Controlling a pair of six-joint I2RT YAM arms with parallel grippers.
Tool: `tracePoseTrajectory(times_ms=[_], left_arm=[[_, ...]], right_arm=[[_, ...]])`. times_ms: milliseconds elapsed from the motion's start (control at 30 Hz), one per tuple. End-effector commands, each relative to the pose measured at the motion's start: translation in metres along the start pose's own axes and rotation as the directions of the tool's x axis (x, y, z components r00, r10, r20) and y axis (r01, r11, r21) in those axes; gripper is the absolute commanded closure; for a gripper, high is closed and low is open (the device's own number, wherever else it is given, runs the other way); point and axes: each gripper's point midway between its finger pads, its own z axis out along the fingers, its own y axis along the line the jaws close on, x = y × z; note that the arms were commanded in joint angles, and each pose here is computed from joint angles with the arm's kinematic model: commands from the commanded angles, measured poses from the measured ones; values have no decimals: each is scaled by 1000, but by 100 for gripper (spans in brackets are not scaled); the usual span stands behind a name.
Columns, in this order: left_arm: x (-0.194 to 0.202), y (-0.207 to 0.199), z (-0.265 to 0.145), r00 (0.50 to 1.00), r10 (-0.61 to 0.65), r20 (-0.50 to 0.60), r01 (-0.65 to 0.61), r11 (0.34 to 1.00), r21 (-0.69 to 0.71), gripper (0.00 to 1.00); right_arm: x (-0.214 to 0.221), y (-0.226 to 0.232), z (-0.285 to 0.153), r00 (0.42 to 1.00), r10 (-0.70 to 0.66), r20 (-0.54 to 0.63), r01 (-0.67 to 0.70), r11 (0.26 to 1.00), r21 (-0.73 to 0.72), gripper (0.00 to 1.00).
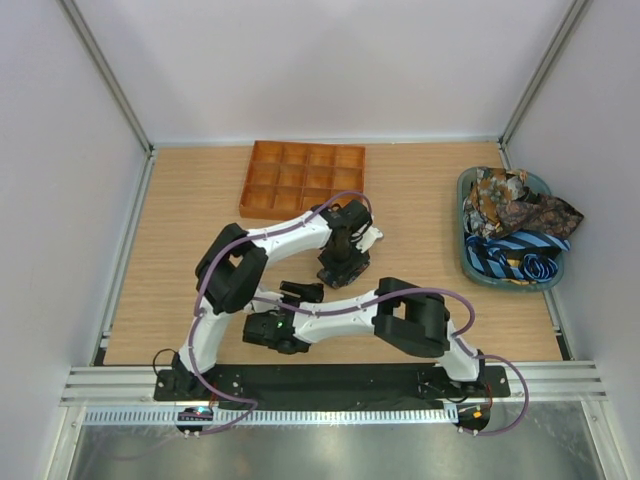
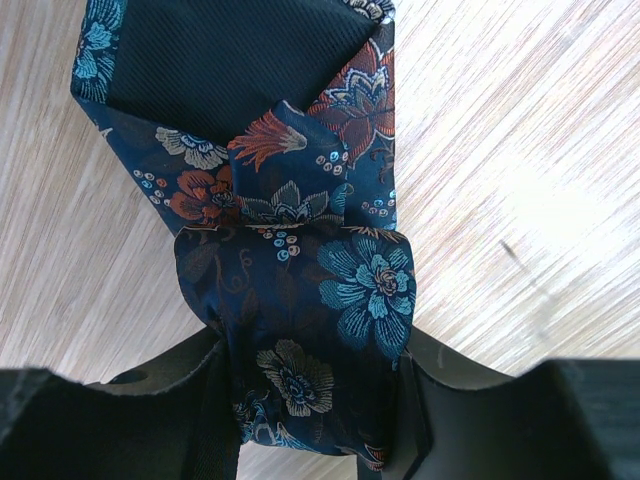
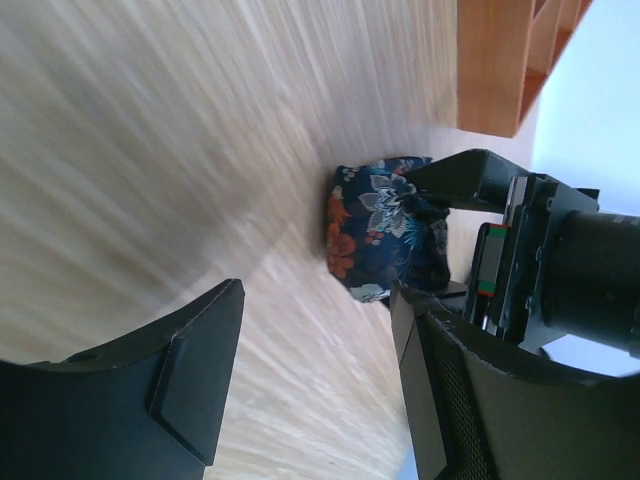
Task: Roll the ties
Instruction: Roll the tie
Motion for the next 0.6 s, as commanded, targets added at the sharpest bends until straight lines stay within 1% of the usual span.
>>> tracePoseTrajectory(times_ms=[0,133,200,300,433,567], left_arm=[[54,-5,15,973,-50,-226,60,998,36,71],[56,-6,14,965,-57,-256,71,996,45,72],[60,-9,13,958,-62,-281,80,995,53,72],[58,-10,10,955,-67,-288,87,995,57,72],[57,-10,7,952,-74,-296,95,994,58,72],[57,-12,5,946,-81,-313,107,992,66,72]], right_arm=[[0,-31,4,996,-76,-43,79,993,90,33],[6,-30,20,990,-116,-82,125,985,115,32],[8,-29,26,989,-115,-93,126,985,119,32],[8,-28,31,986,-139,-97,150,981,121,30],[7,-23,38,985,-138,-102,147,985,94,30],[8,-16,44,979,-169,-114,179,980,87,28]])
